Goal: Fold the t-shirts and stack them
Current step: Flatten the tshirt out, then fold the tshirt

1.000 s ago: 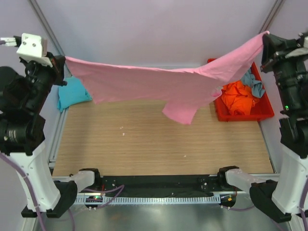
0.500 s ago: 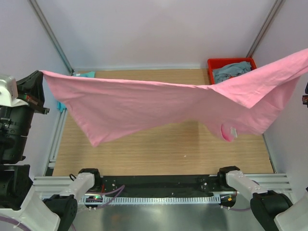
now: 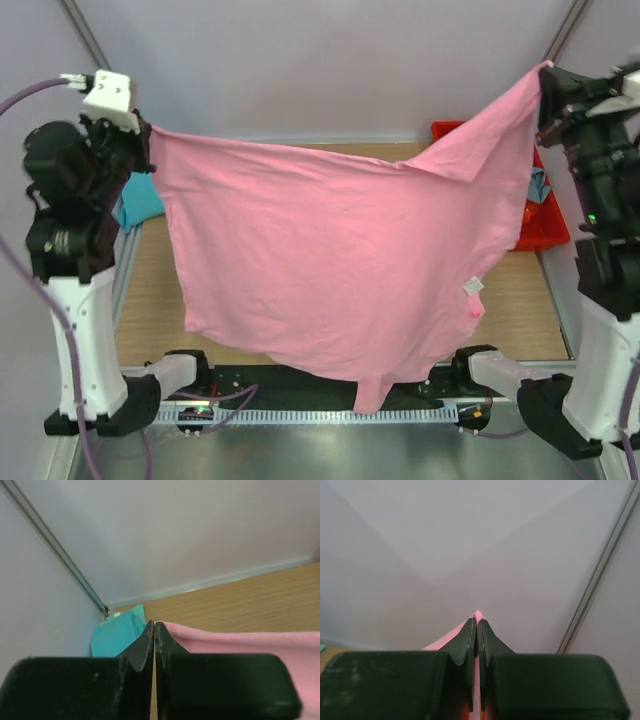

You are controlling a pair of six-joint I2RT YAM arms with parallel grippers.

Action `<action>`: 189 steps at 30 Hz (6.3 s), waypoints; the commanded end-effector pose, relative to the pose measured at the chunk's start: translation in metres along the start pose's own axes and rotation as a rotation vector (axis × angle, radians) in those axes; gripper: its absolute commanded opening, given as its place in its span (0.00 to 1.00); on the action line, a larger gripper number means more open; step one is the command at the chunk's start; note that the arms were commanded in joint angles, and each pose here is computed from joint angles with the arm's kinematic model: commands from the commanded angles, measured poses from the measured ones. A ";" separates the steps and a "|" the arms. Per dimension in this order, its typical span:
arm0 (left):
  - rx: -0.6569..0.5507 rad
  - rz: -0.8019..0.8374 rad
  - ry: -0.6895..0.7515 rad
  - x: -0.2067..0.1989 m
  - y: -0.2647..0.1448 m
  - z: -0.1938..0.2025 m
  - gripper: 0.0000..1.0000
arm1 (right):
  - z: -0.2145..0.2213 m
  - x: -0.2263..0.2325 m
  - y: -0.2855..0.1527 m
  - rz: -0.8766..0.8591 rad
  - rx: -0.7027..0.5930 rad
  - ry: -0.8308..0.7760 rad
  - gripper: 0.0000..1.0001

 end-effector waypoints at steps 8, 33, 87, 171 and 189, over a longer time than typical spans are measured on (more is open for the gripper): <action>0.276 0.093 -0.021 -0.034 0.156 0.146 0.00 | 0.233 -0.007 0.130 -0.025 0.421 -0.034 0.01; 0.601 0.162 -0.065 -0.083 0.310 0.336 0.00 | 0.486 -0.009 0.207 0.069 0.699 -0.054 0.01; 0.701 0.231 -0.158 -0.095 0.191 0.372 0.00 | 0.462 0.009 0.014 0.087 0.927 0.109 0.01; 0.975 0.691 -0.506 -0.196 0.097 0.407 0.69 | 0.570 0.094 -0.053 -0.289 1.251 -0.222 0.28; 0.994 0.674 -0.490 -0.195 0.097 0.412 0.69 | 0.540 0.082 -0.001 -0.202 1.101 -0.264 0.02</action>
Point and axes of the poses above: each gripper's point midway between its finger pads, its own y axis out along the fingers, its own x axis along the line the jaws close on, z = x × y, the point moved 6 cm from there along -y, back along the fingers, and after that the axes turned 9 degrees about y, right-handed, at the moved point
